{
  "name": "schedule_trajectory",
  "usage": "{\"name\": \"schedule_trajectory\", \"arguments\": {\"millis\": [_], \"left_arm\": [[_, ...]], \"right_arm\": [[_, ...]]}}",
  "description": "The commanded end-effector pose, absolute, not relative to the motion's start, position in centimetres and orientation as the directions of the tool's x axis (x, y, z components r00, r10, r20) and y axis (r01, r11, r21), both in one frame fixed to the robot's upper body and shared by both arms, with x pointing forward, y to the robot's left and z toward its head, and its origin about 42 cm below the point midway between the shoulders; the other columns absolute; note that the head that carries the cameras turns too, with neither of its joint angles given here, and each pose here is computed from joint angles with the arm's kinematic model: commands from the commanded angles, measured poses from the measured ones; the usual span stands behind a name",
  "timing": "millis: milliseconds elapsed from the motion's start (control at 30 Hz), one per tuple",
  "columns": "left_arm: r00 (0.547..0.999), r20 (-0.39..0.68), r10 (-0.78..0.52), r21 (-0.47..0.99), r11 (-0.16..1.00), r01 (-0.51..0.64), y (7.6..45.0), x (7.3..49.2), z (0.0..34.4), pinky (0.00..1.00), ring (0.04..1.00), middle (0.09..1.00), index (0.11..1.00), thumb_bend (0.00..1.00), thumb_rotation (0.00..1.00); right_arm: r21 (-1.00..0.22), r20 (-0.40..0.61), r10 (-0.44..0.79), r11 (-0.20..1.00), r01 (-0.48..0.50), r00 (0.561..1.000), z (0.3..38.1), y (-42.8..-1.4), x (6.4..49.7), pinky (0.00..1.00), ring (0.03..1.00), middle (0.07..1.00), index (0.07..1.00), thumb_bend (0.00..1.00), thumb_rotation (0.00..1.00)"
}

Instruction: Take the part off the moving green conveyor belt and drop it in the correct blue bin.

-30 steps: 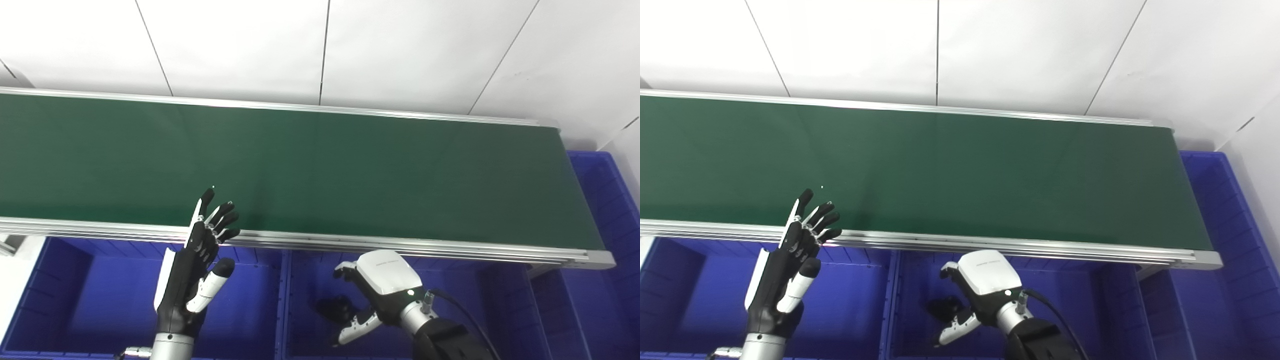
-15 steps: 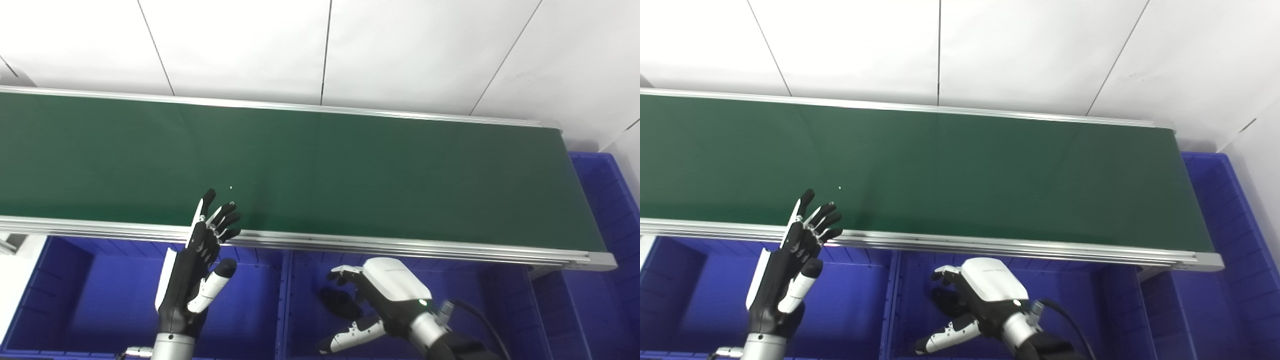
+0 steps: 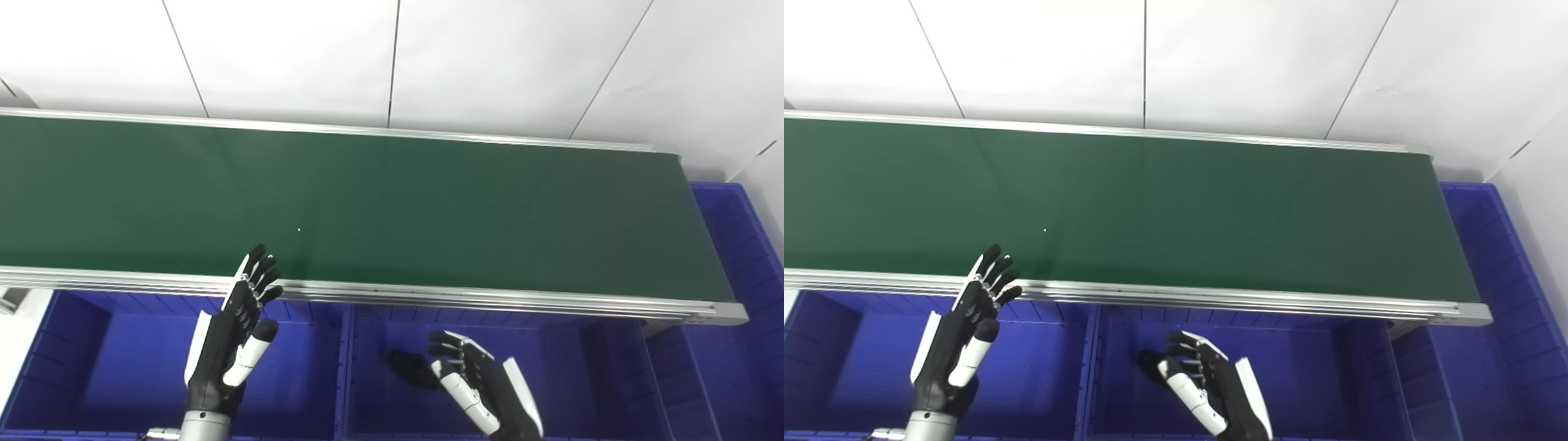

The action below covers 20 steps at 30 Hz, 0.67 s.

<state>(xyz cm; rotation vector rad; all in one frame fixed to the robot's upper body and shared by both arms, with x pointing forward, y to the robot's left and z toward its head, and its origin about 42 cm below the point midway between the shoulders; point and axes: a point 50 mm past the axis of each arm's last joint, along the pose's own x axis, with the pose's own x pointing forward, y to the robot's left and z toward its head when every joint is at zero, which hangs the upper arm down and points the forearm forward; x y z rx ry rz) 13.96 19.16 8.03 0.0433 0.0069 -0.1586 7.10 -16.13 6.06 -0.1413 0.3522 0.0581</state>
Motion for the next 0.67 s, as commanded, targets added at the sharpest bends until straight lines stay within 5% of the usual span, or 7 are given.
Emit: {"name": "schedule_trajectory", "arguments": {"millis": [0,200,400,633], "left_arm": [[0.977,0.113,-0.182,0.083,0.981,0.174,19.9,14.8,9.9,0.9,0.942,0.974,0.954,0.78,0.82],[0.974,0.113,-0.198,0.087,0.978,0.189,20.7,14.9,9.8,0.96,0.982,0.999,0.986,0.75,0.87],[0.968,0.113,-0.222,0.1,0.972,0.211,21.3,15.0,9.8,0.99,1.0,1.0,1.0,0.81,0.97],[0.964,0.119,-0.238,0.121,0.967,0.224,21.3,14.9,9.7,1.0,1.0,1.0,1.0,0.82,0.97]], "right_arm": [[-0.065,0.016,-0.125,0.99,0.126,0.992,7.8,-16.1,8.4,0.79,0.848,0.901,0.905,0.73,0.96],[-0.064,0.05,-0.107,0.992,0.11,0.993,7.0,-15.3,8.7,0.87,0.944,0.997,0.999,0.78,0.99],[-0.058,0.059,-0.115,0.991,0.119,0.992,6.7,-14.6,9.1,0.88,0.955,1.0,1.0,0.79,0.99],[-0.063,0.074,-0.11,0.991,0.115,0.991,6.8,-14.4,9.2,0.93,0.961,1.0,1.0,0.79,0.98]]}}
